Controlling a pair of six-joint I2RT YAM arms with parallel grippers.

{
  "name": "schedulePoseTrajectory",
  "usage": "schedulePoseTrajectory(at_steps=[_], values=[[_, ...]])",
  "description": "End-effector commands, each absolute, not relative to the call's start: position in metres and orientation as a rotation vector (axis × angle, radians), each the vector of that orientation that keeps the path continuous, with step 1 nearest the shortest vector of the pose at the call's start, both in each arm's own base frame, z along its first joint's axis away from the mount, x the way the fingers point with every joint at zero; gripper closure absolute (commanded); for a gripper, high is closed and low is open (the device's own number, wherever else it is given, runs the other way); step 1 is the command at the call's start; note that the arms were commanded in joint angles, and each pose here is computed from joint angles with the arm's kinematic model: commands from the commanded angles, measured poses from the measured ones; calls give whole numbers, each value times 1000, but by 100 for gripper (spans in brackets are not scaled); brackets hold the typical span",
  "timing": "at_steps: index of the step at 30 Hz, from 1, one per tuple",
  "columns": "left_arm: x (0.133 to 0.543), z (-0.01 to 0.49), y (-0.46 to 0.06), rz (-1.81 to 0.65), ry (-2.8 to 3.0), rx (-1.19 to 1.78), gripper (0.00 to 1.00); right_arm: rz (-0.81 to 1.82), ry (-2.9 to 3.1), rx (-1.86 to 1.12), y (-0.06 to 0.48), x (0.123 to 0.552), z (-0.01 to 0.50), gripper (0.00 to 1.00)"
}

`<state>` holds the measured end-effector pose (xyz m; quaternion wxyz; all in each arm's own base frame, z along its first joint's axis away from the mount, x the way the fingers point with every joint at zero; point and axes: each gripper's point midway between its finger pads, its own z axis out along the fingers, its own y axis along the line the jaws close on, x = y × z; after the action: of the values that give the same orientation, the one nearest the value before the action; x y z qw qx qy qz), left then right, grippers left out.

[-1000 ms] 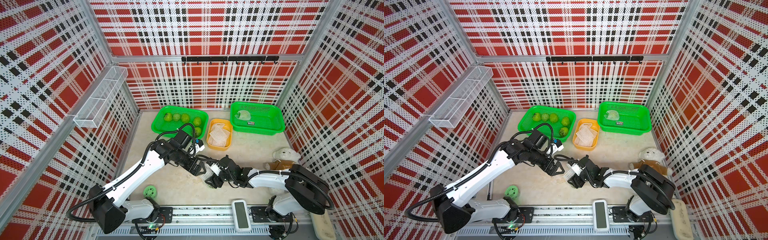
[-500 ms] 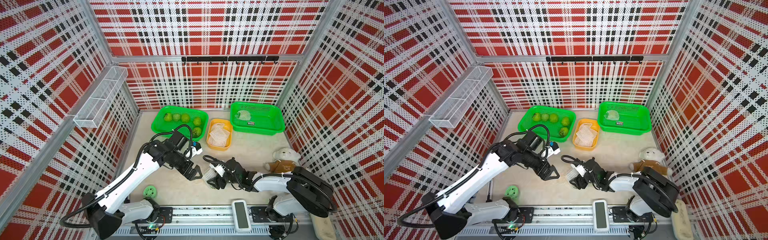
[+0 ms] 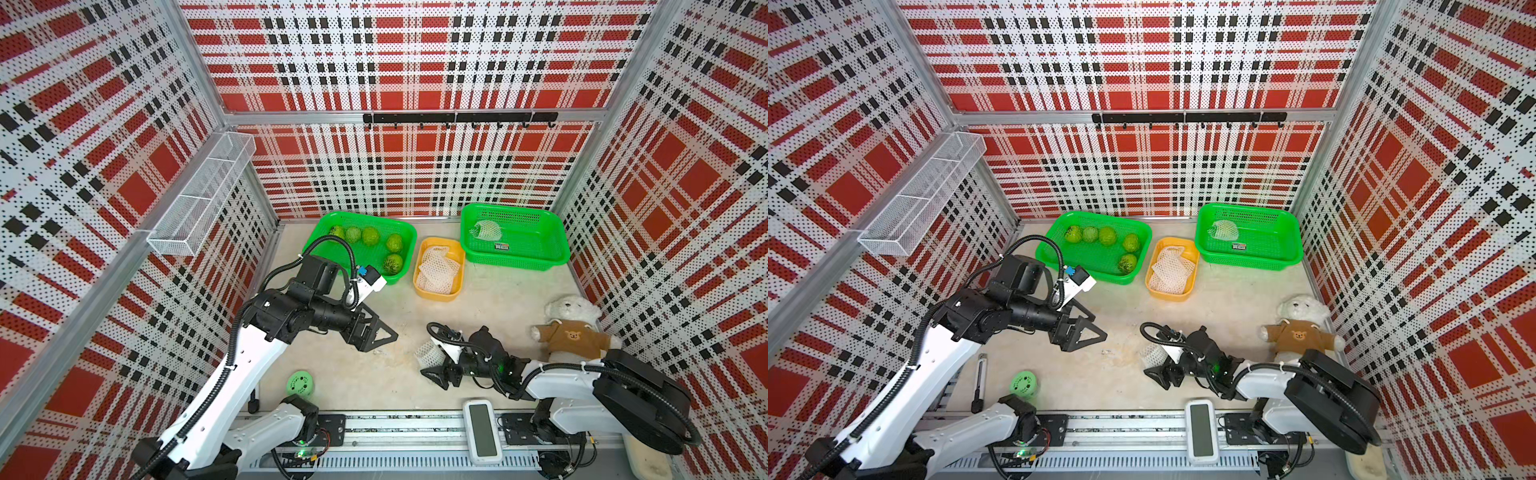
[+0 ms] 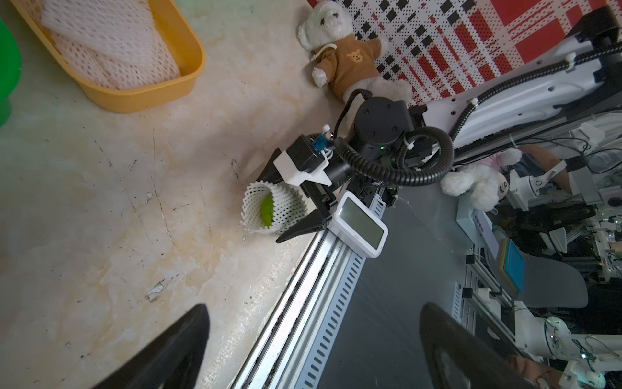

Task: Sleeve custard apples in foam nets
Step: Adjust the custard apple at the center of the board.

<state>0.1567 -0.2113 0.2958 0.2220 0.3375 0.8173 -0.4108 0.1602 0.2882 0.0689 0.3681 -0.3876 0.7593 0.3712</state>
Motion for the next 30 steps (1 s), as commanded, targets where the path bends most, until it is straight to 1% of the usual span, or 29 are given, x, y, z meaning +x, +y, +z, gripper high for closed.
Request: schedulePoseTrajectory(at_steps=[1, 6, 10, 21, 22, 25, 26, 30], values=[[161, 301, -215, -1178, 2200, 938, 1, 912, 1959, -991, 285, 161, 65, 13], [168, 303, -215, -1190, 2178, 922, 1, 833, 2028, -961, 278, 159, 53, 12], [173, 300, -217, -1201, 2172, 919, 1, 806, 2071, -932, 271, 156, 51, 15], [183, 294, -218, -1247, 2134, 900, 1, 756, 2176, -929, 261, 146, 37, 16], [184, 294, -218, -1246, 2133, 895, 1, 755, 2177, -930, 262, 146, 36, 18], [187, 294, -218, -1256, 2110, 879, 1, 750, 2164, -952, 267, 149, 39, 31], [188, 293, -218, -1264, 2107, 872, 1, 751, 2152, -963, 271, 150, 42, 34], [197, 294, -216, -1259, 2074, 819, 1, 782, 2040, -993, 292, 161, 61, 36]])
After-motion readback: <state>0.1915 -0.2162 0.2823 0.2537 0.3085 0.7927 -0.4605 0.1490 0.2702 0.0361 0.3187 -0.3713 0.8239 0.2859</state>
